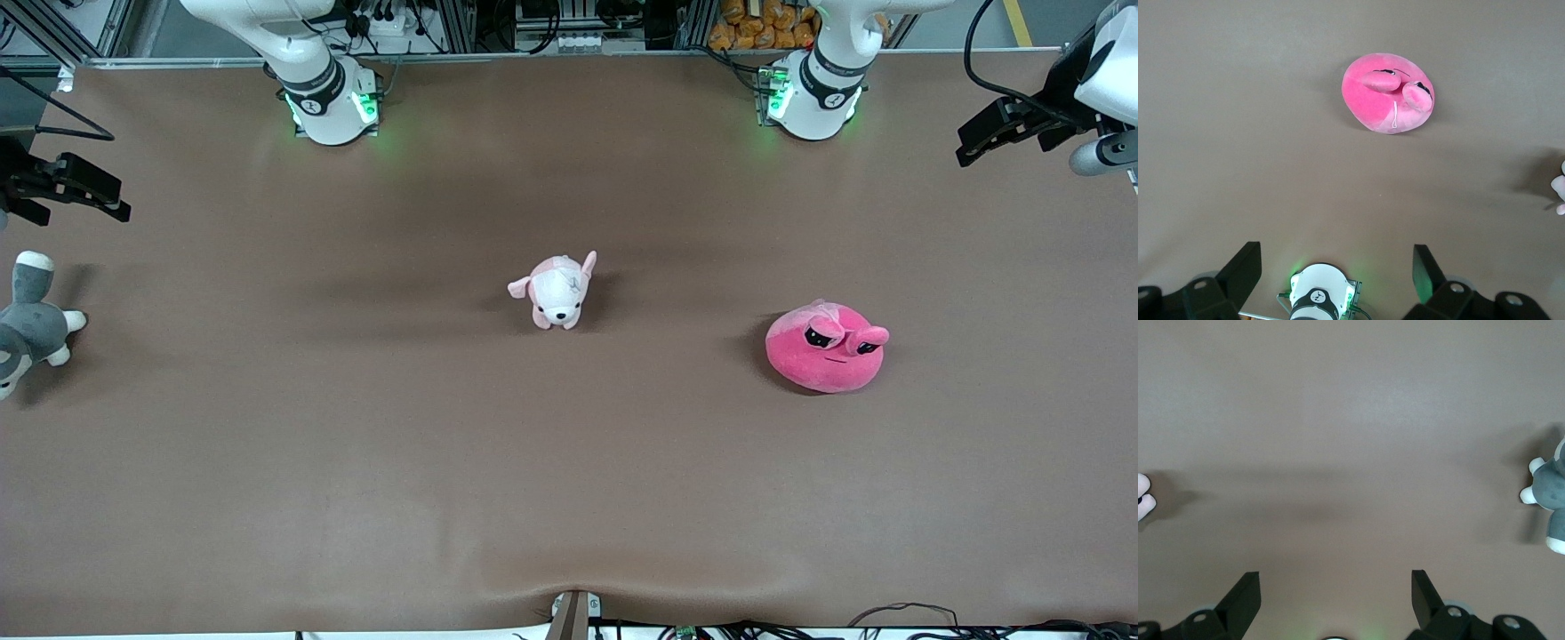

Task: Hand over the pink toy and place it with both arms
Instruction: 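Reach the left gripper down toward the pink plush toy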

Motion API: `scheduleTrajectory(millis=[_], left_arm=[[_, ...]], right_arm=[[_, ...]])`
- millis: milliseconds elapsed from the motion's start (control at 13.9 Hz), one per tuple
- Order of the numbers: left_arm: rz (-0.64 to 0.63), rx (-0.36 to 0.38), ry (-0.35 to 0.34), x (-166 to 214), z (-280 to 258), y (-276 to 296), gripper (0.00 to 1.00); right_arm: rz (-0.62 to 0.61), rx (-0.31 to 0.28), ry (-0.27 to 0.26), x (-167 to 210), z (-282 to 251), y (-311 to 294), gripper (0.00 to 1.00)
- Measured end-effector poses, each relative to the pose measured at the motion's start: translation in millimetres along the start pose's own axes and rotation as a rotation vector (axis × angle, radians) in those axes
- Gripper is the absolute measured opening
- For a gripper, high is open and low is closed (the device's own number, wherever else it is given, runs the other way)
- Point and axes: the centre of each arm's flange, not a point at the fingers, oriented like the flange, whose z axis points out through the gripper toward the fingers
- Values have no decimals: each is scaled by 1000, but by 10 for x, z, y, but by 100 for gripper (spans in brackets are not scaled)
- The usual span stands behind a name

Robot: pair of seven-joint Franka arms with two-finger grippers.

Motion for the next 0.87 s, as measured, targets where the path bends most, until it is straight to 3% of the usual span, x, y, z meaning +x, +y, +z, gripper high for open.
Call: scheduleTrajectory(millis=[865], left_arm=[[-7,9,-7,54,43,-29,100]], right_arm=[[2,0,-1,-2,2,8,100]])
